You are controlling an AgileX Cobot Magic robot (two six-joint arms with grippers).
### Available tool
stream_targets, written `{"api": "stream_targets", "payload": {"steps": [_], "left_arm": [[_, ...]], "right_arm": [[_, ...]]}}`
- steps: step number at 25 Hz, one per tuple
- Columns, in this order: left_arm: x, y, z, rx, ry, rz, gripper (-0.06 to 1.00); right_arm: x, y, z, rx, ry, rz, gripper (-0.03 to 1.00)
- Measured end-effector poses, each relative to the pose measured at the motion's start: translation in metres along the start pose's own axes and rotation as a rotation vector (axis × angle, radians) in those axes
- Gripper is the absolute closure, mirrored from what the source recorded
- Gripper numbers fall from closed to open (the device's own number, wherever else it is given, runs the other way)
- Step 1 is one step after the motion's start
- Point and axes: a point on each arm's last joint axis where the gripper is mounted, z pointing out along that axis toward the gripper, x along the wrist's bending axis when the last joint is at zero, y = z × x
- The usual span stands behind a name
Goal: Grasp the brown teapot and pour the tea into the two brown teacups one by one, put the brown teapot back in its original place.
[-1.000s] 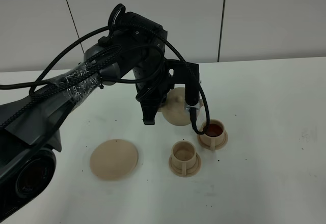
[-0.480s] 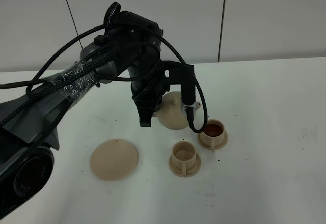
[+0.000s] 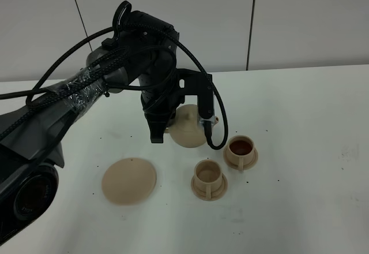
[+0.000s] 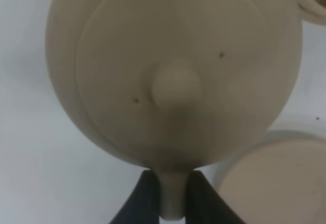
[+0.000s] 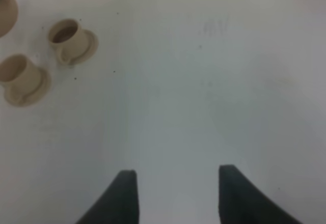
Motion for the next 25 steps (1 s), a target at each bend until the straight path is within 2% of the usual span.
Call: {"api": "stream_targets", "payload": {"steps": [6,12,25], "left_arm": [[0.0,0.0,0.0,-0.001,-0.001,0.009,0.77],[0.0,-0.001,-0.004,-0.004,0.007,0.059,0.77],[-0.001,-0.022,-0.04,-0.018,0.056,0.076,0.77]], "right_arm": [[0.0,0.0,0.0,0.0,0.0,0.001,0.61],[0.0,0.0,0.0,0.0,0.0,0.001,0.61],[0.0,0.0,0.0,0.0,0.0,0.0,0.61]]}}
